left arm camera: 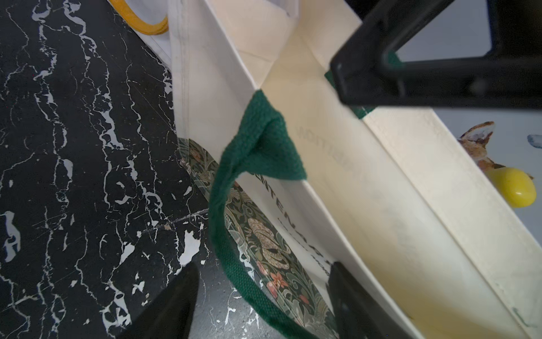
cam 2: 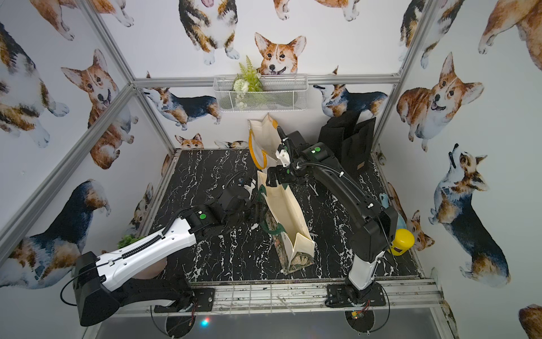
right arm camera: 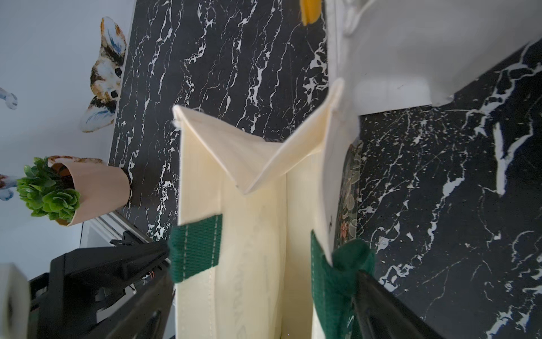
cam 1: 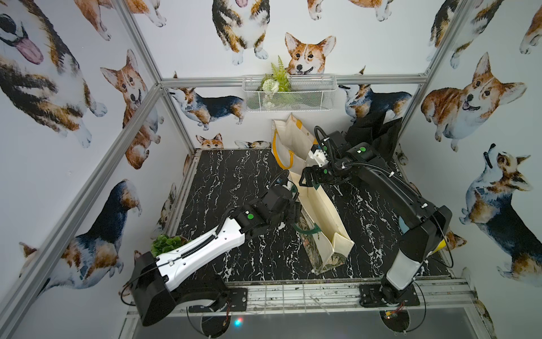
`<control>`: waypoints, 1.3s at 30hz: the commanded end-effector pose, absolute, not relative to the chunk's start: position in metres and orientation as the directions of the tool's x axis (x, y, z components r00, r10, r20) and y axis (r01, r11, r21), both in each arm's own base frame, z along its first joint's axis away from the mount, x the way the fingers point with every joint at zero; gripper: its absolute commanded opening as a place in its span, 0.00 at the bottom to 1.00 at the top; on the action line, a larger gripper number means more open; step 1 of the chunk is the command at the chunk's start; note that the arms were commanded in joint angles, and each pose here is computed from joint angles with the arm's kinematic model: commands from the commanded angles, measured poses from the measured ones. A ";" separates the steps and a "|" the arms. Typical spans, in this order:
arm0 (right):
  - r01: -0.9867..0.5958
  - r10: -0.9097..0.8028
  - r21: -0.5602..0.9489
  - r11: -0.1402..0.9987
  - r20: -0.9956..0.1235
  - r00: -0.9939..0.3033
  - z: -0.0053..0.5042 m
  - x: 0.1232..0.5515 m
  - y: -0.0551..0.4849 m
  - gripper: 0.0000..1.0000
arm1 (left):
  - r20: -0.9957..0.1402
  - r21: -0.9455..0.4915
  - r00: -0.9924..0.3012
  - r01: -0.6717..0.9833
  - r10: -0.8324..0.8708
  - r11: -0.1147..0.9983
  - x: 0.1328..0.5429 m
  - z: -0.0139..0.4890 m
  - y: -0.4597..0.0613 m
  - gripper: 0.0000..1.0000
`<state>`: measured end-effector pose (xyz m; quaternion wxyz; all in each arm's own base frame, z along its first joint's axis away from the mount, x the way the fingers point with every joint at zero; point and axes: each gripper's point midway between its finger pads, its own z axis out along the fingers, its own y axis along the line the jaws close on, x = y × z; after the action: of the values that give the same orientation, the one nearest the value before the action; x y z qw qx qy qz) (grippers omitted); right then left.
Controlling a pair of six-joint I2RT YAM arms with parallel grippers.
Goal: Put away the canvas bag
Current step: Adjust the canvas bag at the center of the board.
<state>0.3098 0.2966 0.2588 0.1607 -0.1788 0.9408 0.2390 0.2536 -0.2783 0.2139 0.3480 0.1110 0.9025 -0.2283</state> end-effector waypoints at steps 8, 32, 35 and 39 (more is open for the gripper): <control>-0.440 -0.307 0.317 0.840 -0.392 -0.867 0.249 0.306 0.311 0.95 | -0.682 -0.411 -0.731 0.402 0.017 0.818 0.260 0.229 -0.302 0.73; -0.513 -0.464 0.051 0.857 -0.359 -0.810 0.232 0.294 0.308 0.53 | -0.648 -0.507 -0.760 0.398 -0.034 0.764 0.249 0.243 -0.309 0.71; -0.507 -0.458 0.046 0.861 -0.363 -0.811 0.234 0.293 0.305 0.42 | -0.656 -0.473 -0.754 0.397 -0.014 0.786 0.238 0.246 -0.288 0.72; -0.497 -0.450 0.039 0.867 -0.369 -0.813 0.236 0.290 0.299 0.30 | -0.661 -0.432 -0.750 0.385 0.004 0.816 0.227 0.248 -0.264 0.72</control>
<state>0.2981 0.3072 0.2338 0.1838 -0.2495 0.9480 0.0722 0.2332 -0.2835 0.2561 0.3395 0.1047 0.8793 -0.3173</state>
